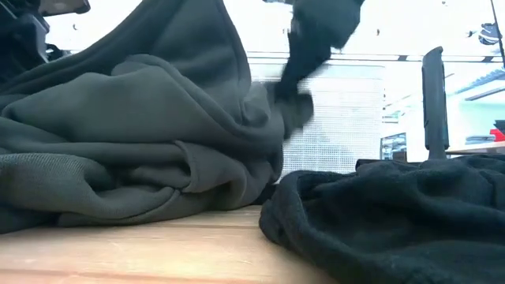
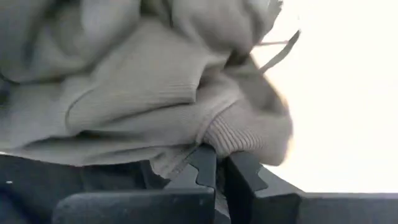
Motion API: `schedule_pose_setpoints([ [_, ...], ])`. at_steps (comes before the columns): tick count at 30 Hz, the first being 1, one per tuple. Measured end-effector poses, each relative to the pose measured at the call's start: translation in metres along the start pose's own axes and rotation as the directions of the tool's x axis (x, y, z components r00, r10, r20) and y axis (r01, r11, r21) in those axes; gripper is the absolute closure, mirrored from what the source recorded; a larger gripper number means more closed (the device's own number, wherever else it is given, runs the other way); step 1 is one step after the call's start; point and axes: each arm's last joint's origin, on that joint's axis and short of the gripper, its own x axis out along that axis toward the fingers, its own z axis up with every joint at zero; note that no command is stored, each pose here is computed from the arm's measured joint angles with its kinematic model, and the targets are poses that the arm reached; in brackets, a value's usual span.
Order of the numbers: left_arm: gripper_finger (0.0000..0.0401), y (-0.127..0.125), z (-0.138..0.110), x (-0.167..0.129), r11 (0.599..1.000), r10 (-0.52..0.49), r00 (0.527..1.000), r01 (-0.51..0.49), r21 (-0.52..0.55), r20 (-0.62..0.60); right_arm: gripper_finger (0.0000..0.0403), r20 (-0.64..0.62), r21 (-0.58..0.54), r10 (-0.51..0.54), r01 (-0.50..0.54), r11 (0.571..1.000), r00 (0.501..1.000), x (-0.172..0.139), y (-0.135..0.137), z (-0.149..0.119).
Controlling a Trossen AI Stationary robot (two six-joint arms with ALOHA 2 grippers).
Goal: Sort clothes
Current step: Fold the gray jacket
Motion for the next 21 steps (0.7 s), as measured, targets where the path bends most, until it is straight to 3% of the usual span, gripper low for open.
schedule_pose_setpoints([
  [5,0.0248,-0.002,-0.003,-0.004,1.000,-0.015,1.000,0.015,-0.009,0.001,0.0401,0.186,-0.035,0.002,0.005,0.999,0.982,-0.038,0.000,0.041],
  [10,0.0248,-0.004,-0.003,-0.005,1.000,-0.021,1.000,0.021,-0.006,0.001,0.0402,0.403,-0.051,0.097,-0.083,0.995,0.910,-0.040,-0.001,0.071],
  [15,0.0256,-0.012,0.000,-0.019,0.999,-0.035,0.999,0.034,0.018,0.029,0.0402,0.543,-0.063,0.140,-0.126,0.990,0.828,-0.017,-0.003,0.091],
  [21,0.0288,-0.019,0.007,-0.051,0.997,0.008,1.000,-0.010,0.079,0.024,0.0402,0.573,-0.079,0.182,-0.168,0.983,0.799,0.047,0.004,0.095],
])
